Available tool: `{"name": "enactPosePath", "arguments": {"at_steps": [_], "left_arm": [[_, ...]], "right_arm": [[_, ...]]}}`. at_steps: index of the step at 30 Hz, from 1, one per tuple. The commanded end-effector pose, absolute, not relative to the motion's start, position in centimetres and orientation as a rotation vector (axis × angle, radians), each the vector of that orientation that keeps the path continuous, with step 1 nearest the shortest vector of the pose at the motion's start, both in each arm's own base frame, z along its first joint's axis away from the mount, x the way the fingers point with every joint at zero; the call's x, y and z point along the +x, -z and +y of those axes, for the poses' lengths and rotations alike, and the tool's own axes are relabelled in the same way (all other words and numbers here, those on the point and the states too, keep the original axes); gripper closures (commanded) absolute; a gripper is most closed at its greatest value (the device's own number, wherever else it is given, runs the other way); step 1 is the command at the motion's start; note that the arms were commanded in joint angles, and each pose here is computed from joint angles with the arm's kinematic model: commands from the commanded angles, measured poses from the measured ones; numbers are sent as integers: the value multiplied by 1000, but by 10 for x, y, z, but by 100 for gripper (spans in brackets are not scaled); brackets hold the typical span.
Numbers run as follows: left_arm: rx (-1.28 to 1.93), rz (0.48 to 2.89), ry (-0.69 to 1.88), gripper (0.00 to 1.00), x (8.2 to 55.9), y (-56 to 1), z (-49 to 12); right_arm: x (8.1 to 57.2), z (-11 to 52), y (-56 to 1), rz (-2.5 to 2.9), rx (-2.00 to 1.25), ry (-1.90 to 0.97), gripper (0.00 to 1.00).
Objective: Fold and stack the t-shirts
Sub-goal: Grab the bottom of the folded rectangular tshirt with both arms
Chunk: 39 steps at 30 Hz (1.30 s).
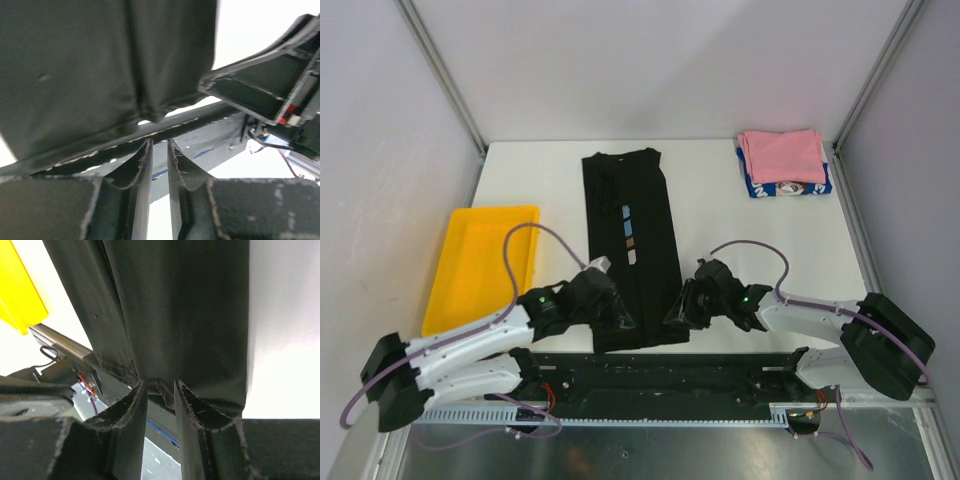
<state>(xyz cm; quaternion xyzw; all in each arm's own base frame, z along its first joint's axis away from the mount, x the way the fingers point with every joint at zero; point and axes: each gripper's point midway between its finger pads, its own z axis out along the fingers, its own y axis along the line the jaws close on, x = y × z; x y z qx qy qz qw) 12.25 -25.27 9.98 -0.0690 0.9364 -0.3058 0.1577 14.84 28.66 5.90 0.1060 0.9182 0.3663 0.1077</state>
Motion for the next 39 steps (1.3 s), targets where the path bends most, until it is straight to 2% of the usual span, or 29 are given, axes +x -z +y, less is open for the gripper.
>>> {"name": "enactPosePath", "arguments": {"at_steps": [1, 5, 12, 21, 39], "left_arm": [[-393, 2694, 664, 77, 115, -68, -197], [-488, 2686, 582, 75, 108, -57, -168], [-604, 2662, 420, 67, 105, -48, -135], [-613, 2707, 355, 60, 100, -34, -130], [-524, 2794, 463, 60, 94, -12, -153]], "right_arm": [[151, 313, -70, 2661, 258, -1172, 68], [137, 307, -51, 2733, 243, -1062, 69], [124, 296, -31, 2802, 229, -928, 69], [125, 301, -42, 2775, 224, -984, 70], [131, 302, -54, 2747, 232, -1017, 69]]}}
